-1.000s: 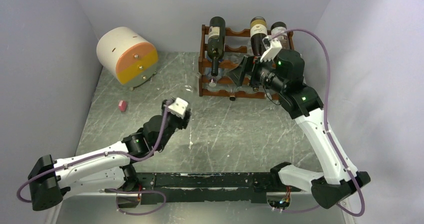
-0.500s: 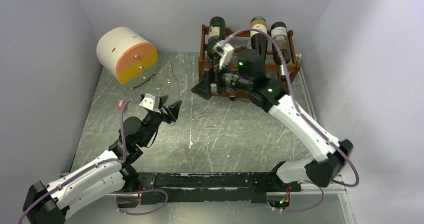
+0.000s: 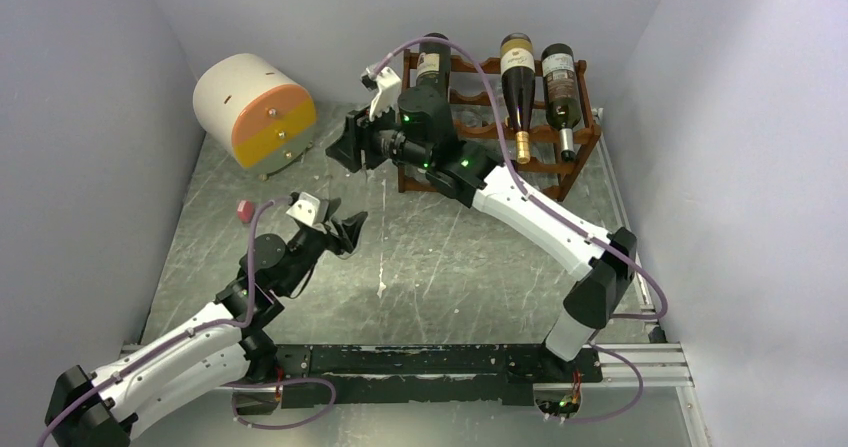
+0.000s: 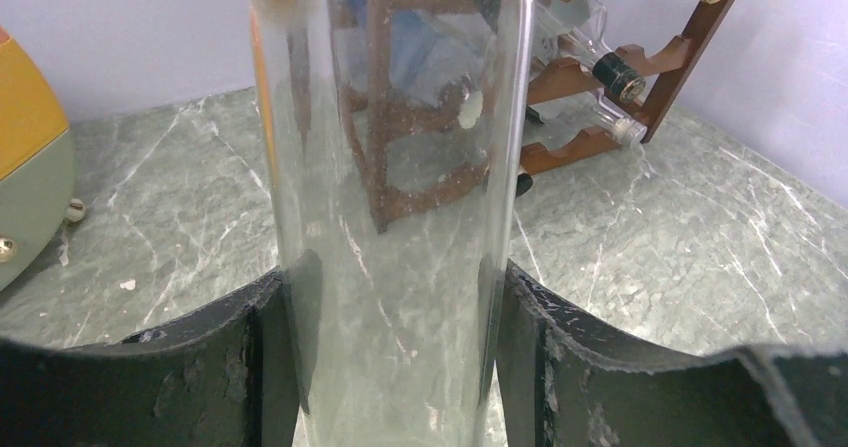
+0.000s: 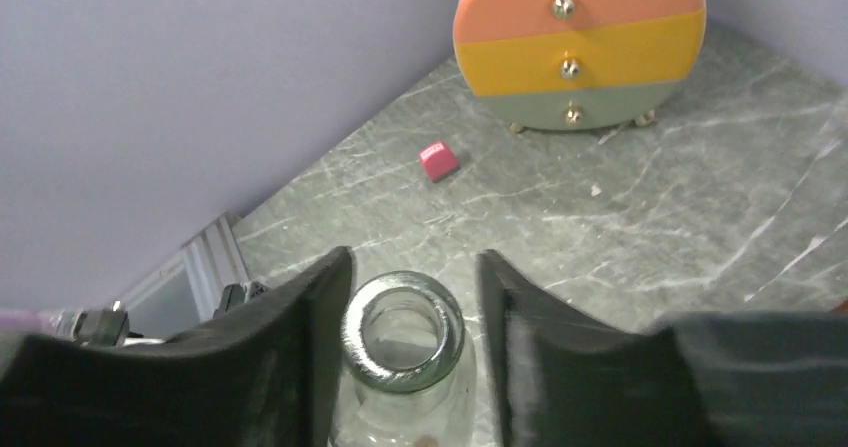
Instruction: Take the wine bottle off the wine rack
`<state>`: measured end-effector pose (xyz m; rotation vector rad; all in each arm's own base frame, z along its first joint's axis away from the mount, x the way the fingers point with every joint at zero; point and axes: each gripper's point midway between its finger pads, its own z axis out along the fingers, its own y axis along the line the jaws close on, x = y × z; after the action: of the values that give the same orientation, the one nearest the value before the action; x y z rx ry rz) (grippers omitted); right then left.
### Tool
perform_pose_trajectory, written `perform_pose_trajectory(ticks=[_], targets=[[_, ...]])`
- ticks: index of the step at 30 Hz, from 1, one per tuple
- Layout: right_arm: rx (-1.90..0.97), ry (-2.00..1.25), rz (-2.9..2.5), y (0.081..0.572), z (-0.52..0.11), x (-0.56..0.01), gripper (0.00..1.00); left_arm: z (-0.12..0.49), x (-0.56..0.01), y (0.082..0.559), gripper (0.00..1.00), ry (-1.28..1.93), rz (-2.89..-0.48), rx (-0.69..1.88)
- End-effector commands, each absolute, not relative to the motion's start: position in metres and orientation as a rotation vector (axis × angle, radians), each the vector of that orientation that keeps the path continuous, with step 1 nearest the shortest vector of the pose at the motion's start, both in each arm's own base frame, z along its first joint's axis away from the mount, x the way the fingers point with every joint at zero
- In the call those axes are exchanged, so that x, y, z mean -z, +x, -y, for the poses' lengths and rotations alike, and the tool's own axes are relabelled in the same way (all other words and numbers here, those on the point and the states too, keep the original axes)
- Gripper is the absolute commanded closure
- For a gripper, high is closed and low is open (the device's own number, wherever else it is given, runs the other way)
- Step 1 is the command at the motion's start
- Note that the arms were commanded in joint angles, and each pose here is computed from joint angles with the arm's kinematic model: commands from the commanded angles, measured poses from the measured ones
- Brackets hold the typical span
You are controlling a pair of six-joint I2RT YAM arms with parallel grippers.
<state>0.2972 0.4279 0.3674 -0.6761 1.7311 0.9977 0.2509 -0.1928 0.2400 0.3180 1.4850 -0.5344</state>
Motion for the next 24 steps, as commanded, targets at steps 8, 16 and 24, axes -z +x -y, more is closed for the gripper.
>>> perform_pose_trajectory(ticks=[8, 16, 24], targets=[[-0.920, -0.664, -1.672, 0.297, -0.438, -0.376, 1.00, 0.193, -0.269, 0.258, 0.34, 0.236, -1.530, 0.552], [-0.809, -0.716, -1.669, 0.300, -0.435, -0.371, 1.00, 0.205, -0.273, 0.260, 0.04, 0.250, -1.611, 0.590], [-0.816, -0.769, -1.654, 0.290, -0.434, -0.370, 1.00, 0.207, -0.270, 0.264, 0.17, 0.252, -1.654, 0.569]])
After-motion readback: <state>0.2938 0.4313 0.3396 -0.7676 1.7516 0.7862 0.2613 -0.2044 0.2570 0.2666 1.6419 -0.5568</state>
